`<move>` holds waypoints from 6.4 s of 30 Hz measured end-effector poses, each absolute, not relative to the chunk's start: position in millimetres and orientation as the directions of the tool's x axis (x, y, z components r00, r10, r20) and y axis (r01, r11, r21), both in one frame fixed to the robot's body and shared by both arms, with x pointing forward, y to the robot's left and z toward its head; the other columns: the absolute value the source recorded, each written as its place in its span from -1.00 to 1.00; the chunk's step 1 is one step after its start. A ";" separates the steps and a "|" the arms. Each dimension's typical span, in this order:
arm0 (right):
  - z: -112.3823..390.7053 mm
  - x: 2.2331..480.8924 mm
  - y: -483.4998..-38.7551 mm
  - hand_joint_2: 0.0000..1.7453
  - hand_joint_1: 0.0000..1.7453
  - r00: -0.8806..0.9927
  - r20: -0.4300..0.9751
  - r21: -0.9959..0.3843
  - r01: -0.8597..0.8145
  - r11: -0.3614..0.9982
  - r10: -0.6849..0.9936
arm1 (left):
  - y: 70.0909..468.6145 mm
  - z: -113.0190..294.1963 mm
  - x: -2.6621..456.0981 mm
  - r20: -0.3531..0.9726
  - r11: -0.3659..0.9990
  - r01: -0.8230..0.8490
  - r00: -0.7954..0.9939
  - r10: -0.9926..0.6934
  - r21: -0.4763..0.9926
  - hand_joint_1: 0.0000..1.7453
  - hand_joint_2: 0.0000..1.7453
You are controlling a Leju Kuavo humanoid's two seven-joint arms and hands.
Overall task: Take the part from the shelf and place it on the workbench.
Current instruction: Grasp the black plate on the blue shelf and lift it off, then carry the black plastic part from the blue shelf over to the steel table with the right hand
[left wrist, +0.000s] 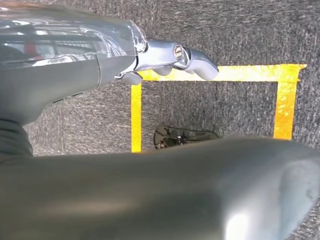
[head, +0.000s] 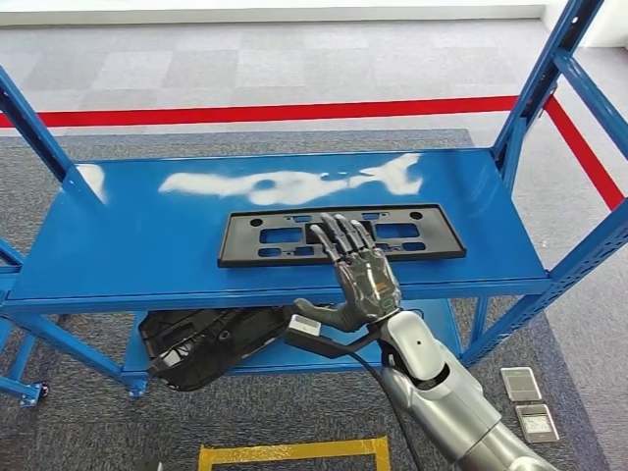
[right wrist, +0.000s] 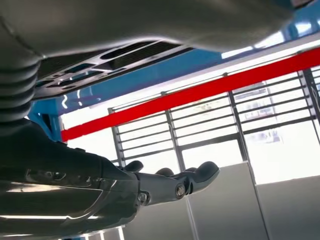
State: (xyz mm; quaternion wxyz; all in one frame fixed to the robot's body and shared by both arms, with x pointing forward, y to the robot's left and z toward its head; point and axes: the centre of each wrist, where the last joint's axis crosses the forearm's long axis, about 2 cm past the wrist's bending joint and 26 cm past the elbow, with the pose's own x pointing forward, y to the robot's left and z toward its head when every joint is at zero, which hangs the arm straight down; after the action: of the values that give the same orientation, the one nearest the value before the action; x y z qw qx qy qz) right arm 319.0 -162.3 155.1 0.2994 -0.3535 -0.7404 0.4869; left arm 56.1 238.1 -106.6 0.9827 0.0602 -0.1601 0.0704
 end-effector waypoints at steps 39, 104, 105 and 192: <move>124.1 380.7 -180.0 1.00 -1.00 -0.348 -0.131 -0.958 0.286 -0.028 0.928 | 236.9 -104.6 68.0 0.342 0.990 -0.049 0.940 0.002 0.129 -1.00 -1.00; 173.6 357.1 -206.9 1.00 1.00 -0.457 0.164 -0.822 0.427 0.377 0.875 | 237.3 -104.0 71.2 0.519 0.984 -0.095 0.855 0.004 0.149 -1.00 -1.00; 178.9 354.4 -208.6 1.00 1.00 -0.469 0.173 -0.809 0.435 0.397 0.866 | 237.2 -104.1 70.7 0.524 0.985 -0.096 0.852 0.006 0.145 -1.00 -1.00; 185.2 179.4 -221.2 1.00 1.00 -0.477 0.762 -0.068 -0.732 0.678 -0.439 | 269.0 -110.9 39.6 0.573 0.958 -0.244 0.812 0.115 0.152 -1.00 1.00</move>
State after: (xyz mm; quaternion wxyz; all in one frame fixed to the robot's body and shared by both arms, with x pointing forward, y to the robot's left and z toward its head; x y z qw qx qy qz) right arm 179.4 -221.2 185.2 0.3730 0.3499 -0.8366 0.1965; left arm 39.6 269.0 -110.9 0.9454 0.1099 -0.2918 0.0949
